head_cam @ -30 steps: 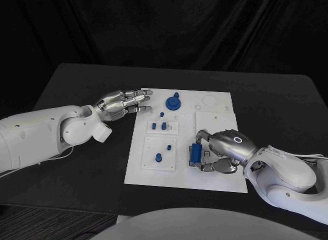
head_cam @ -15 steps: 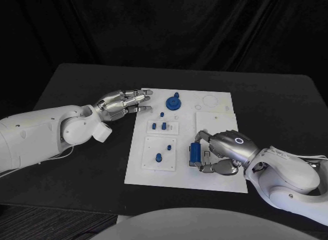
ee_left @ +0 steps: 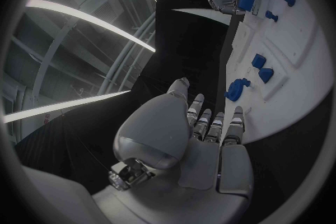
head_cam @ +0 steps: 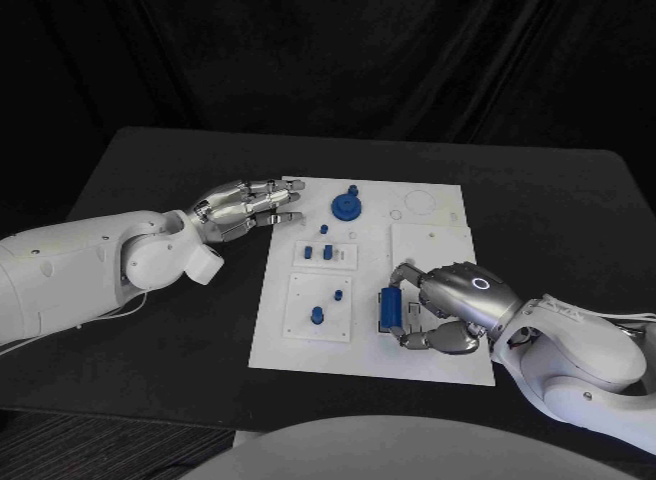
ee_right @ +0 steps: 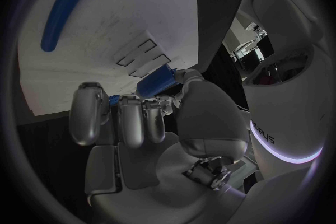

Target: Assemble the parts on the task board

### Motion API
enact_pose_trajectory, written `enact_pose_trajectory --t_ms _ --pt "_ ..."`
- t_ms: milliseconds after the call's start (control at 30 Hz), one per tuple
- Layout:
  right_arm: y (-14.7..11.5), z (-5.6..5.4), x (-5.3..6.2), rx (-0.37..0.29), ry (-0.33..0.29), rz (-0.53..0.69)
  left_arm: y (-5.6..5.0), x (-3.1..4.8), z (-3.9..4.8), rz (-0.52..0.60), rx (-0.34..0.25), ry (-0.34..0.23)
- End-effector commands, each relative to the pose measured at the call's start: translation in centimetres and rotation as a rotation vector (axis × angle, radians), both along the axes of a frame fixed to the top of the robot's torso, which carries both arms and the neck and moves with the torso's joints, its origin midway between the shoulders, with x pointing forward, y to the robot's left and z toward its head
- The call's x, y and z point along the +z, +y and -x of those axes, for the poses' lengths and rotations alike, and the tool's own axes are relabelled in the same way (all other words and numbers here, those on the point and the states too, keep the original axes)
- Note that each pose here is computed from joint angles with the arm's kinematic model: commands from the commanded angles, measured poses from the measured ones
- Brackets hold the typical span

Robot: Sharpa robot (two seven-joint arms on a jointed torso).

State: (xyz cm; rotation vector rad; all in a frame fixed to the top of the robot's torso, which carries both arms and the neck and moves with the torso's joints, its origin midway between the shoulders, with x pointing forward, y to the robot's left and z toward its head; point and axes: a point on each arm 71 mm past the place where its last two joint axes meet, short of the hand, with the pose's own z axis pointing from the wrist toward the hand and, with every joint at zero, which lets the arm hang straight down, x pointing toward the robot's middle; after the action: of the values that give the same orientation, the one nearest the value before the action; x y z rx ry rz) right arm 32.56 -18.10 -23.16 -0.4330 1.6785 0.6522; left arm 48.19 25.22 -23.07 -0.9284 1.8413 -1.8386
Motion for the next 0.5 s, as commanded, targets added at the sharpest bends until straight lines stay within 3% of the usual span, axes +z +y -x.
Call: enact_pose_trajectory --t_ms 33,500 --pt "-0.04 0.09 -0.13 -0.002 0.008 0.01 -0.19 0.05 0.1 0.018 -0.014 -0.003" --pt "-0.16 -0.1 -0.71 -0.02 0.044 0.071 -0.21 0.0 0.13 0.016 -0.018 0.001"
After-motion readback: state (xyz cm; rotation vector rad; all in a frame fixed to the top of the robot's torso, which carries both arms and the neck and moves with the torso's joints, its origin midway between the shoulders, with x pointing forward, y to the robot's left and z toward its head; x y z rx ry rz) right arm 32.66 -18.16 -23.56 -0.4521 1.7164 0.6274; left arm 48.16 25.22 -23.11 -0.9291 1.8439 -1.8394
